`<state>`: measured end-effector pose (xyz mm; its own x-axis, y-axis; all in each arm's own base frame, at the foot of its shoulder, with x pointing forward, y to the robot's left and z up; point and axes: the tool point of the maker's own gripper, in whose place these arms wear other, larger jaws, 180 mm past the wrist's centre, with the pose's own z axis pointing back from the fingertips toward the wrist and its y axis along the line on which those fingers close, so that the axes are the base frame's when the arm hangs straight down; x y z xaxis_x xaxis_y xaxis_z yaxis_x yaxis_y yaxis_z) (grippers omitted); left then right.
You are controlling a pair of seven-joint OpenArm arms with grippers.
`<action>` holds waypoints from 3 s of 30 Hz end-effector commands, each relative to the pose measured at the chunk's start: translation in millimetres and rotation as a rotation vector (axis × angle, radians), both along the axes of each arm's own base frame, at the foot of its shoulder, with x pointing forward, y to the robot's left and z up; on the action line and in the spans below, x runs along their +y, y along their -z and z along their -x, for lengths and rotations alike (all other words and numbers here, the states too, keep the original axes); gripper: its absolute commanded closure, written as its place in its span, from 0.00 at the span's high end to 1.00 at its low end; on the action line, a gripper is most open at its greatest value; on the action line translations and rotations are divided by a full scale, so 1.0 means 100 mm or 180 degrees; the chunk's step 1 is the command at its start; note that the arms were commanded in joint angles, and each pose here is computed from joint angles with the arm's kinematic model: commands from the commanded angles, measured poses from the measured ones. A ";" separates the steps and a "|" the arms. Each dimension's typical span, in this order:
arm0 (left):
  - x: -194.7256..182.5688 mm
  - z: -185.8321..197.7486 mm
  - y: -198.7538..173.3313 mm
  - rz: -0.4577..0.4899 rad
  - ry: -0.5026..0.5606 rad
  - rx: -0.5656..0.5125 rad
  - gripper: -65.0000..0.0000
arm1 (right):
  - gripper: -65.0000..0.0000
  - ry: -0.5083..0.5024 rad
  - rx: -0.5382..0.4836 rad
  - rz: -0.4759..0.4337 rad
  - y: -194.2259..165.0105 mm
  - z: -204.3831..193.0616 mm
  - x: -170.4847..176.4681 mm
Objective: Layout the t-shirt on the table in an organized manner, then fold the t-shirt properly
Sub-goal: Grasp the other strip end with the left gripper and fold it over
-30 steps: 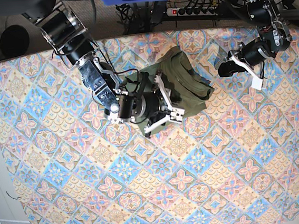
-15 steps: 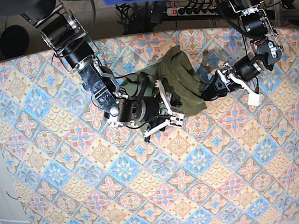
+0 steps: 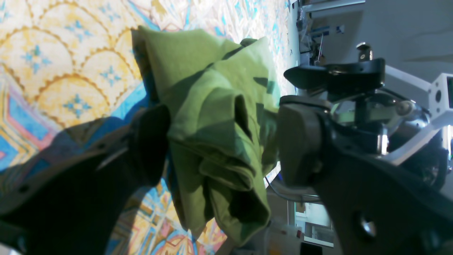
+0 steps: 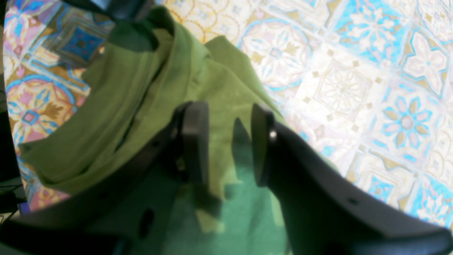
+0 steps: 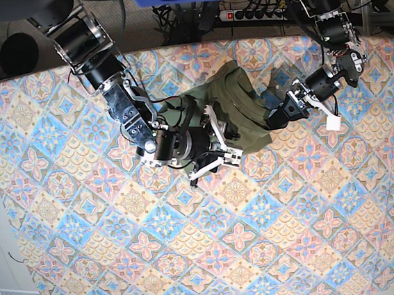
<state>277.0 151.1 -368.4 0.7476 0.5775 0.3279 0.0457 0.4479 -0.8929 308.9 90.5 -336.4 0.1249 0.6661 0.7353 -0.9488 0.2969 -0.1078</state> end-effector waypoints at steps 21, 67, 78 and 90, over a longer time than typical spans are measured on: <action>-0.12 -0.54 -0.34 0.0073 -0.0026 -0.0386 0.00 | 0.30 -0.0013 -0.0138 -0.0162 -0.21 -0.09 0.07; -0.38 0.25 -0.74 -0.0753 0.0533 -0.0762 0.22 | 0.14 0.0605 -0.0249 0.0061 -0.15 -0.21 -0.91; -1.27 0.25 -0.39 -0.0720 0.1136 -0.0538 0.00 | 0.11 0.0688 0.0049 0.0187 0.17 -0.18 -1.02; -0.96 0.45 0.29 -0.1357 0.1693 -0.0088 0.00 | 0.11 0.0701 0.0120 0.0216 0.25 -0.16 -1.04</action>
<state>222.3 57.1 -408.8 0.9000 -0.0678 0.4305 0.3564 0.6829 -0.6376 315.6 -12.3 -372.4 0.3191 0.6769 0.6634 -0.8705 0.4861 -0.0773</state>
